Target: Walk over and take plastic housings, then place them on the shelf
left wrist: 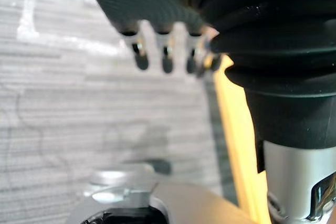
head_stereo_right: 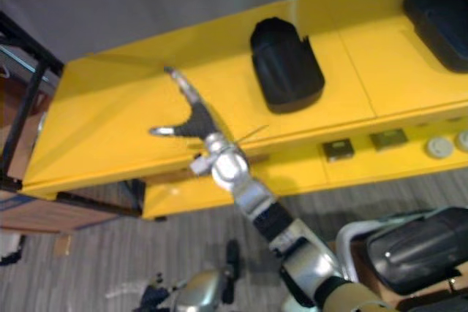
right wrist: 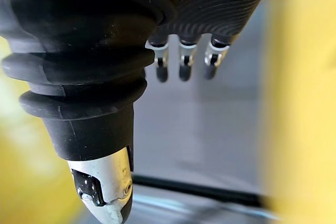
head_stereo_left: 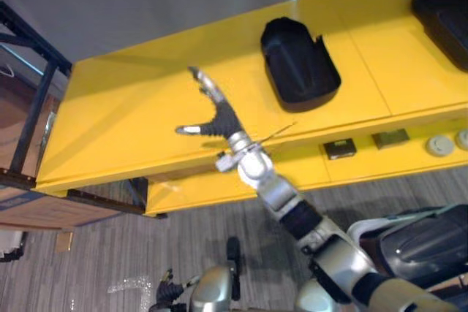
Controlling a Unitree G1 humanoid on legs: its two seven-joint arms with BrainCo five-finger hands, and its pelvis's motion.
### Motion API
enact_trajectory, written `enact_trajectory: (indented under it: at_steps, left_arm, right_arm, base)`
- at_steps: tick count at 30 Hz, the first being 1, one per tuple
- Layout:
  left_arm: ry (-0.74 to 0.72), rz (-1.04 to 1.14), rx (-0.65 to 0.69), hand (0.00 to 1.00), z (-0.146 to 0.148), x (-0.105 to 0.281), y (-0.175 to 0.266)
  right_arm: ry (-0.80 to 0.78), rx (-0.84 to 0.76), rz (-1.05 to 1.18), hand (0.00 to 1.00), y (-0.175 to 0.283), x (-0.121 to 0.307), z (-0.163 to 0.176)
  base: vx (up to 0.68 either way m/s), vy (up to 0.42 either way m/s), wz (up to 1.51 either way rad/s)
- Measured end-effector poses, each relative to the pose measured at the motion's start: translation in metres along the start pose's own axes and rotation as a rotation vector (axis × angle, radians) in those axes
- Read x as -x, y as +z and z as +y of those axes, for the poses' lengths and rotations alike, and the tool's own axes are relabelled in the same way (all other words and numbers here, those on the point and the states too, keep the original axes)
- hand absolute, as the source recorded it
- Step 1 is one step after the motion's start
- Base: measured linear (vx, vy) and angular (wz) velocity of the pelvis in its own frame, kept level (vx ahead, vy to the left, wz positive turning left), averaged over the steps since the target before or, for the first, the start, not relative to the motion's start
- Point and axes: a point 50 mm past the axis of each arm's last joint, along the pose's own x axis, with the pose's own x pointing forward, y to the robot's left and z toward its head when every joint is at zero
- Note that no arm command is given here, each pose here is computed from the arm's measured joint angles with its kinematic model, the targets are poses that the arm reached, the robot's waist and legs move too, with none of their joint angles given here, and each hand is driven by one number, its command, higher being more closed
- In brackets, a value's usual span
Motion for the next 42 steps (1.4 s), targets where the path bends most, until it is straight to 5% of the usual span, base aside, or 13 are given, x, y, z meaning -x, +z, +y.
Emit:
enact_trajectory:
  at_steps: [7,11,22,42]
  left_arm:
    - [0.020,0.004,-0.015,0.00,0.005,0.000,-0.001]
    - [0.030,0.010,-0.029,0.00,0.009,-0.001,-0.002]
    - [0.034,-0.028,-0.055,0.00,0.013,-0.003,0.007]
    - [0.030,-0.053,-0.034,0.00,0.017,-0.005,0.017]
  right_arm:
    - [-0.410,0.162,-0.156,0.00,0.046,0.009,-0.112]
    - [-0.535,0.250,0.003,0.00,0.038,0.046,-0.169]
    - [-0.585,0.181,0.318,0.00,-0.012,0.108,-0.209]
    - [-0.480,0.173,0.445,0.00,-0.031,0.090,-0.253]
  base:
    - [0.01,0.012,-0.10]
    - [0.00,-0.009,-0.22]
    - [-0.04,0.000,-0.09]
    - [-0.01,0.015,0.09]
